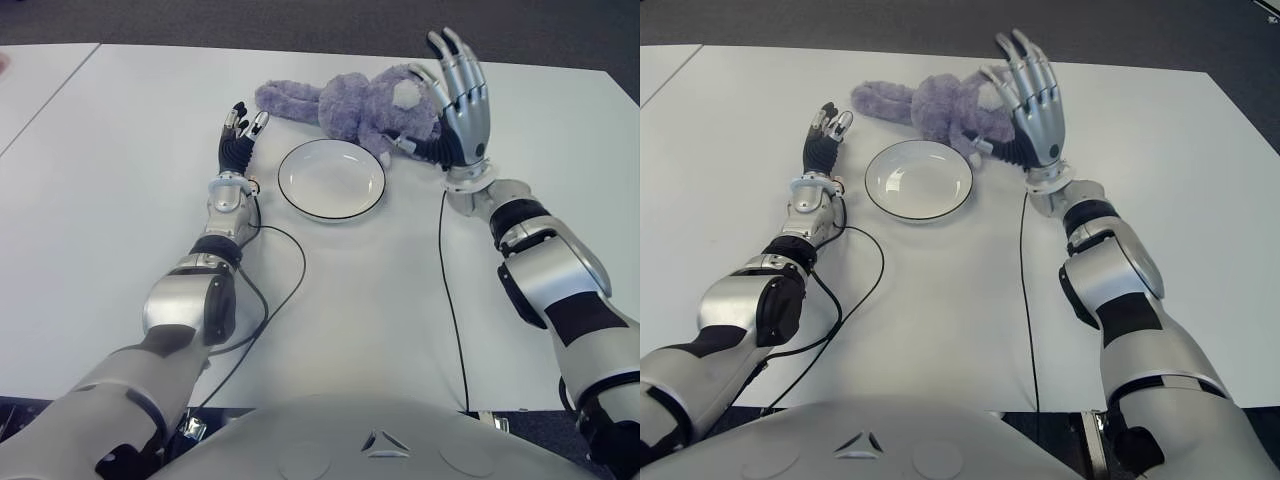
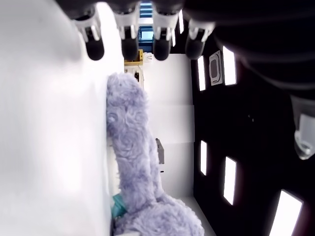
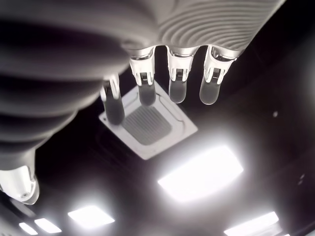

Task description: Put the doll into the plate.

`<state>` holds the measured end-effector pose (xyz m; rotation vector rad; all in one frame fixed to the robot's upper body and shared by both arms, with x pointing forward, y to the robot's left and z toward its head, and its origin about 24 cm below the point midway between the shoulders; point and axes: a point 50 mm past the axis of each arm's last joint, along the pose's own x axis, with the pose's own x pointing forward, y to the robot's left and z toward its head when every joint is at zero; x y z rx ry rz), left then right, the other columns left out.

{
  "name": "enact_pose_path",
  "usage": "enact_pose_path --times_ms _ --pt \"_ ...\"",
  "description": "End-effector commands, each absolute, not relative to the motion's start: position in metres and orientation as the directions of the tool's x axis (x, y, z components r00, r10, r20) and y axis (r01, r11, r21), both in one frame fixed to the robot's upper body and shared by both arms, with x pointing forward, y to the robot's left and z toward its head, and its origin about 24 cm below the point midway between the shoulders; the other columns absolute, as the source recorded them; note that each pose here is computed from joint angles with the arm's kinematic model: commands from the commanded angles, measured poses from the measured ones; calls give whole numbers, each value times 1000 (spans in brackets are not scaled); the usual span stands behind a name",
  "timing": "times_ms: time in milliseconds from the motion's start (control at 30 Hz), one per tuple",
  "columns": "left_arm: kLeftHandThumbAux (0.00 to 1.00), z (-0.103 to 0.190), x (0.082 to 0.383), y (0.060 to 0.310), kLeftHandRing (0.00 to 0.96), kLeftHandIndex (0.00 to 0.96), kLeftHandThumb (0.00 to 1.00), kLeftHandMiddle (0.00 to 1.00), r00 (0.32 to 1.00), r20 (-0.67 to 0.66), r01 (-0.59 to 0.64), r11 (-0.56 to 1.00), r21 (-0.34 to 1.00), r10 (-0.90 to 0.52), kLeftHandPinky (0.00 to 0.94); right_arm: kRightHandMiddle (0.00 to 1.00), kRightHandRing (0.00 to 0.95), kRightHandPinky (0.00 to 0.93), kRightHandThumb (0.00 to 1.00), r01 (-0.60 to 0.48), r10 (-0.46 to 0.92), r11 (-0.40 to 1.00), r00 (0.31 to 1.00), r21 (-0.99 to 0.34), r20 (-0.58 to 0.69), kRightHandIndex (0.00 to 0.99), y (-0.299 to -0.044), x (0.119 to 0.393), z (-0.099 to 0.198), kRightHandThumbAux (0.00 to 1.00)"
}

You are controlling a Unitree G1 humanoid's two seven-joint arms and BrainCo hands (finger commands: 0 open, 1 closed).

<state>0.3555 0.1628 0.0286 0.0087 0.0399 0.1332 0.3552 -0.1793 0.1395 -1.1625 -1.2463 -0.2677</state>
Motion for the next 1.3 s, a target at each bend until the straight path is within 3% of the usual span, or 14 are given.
enact_pose_path --times_ms 33,533,933,1300 --pt "423 -72 281 159 11 0 0 0 870 -472 -153 988 23 146 48 55 4 0 199 748 377 340 447 -570 811 92 -191 364 149 510" --pt "403 -71 283 156 13 0 0 0 871 -469 -149 988 28 145 52 36 23 0 310 702 313 220 607 -678 730 35 -197 374 144 508" --pt "396 -71 283 155 7 0 0 0 870 -473 -143 989 34 142 47 23 39 0 288 618 248 173 727 -767 641 26 -203 379 135 551" --pt "384 -70 284 152 11 0 0 0 877 -460 -138 990 33 138 56 0 44 44 315 428 170 190 872 -884 459 18 -199 383 113 582"
